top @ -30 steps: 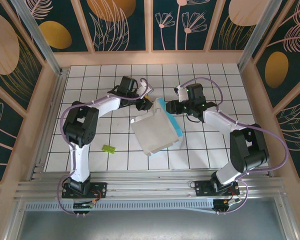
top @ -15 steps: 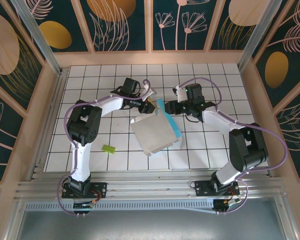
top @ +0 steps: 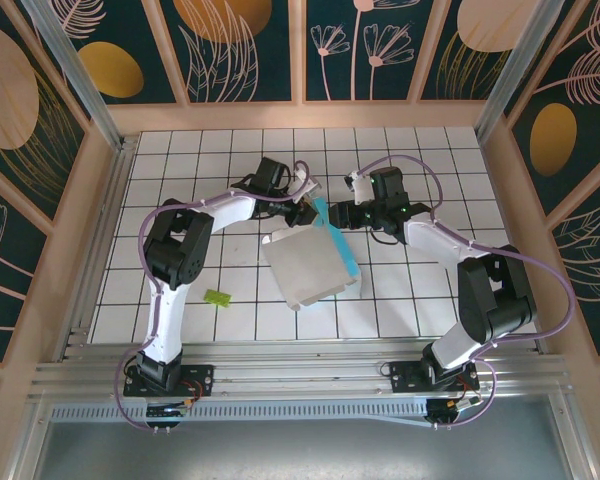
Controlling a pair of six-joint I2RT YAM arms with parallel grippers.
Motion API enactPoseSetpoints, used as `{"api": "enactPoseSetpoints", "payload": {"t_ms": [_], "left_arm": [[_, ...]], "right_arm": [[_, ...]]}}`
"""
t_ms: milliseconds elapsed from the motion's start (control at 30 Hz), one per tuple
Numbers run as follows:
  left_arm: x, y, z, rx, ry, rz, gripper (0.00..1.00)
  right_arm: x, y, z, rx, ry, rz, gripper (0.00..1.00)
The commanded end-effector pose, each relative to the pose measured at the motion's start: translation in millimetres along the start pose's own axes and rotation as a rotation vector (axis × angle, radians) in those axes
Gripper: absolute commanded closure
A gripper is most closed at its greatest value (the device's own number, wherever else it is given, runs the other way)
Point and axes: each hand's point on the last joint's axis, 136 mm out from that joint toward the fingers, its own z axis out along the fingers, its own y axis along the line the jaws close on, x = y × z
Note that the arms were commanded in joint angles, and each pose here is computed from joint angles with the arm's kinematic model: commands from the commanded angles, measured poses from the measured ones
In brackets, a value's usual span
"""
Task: Fold the paper box
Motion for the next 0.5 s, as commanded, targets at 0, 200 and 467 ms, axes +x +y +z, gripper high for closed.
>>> {"api": "enactPoseSetpoints", "payload": {"t_ms": [0, 200, 467], "left_arm": [[-7, -3, 13, 0.002, -0.016, 0.019, 0.86], [-5, 7, 19, -0.111, 0.012, 0.022, 1.00], [-7, 21, 21, -0.229, 0.020, 0.007, 0.78]], "right_arm": [[30, -4, 9, 0.010, 0.107, 0.047, 0.53], [28, -1, 9, -0.010, 0.097, 0.064, 0.53], [27, -4, 9, -0.025, 0.090, 0.099, 0.51]]}}
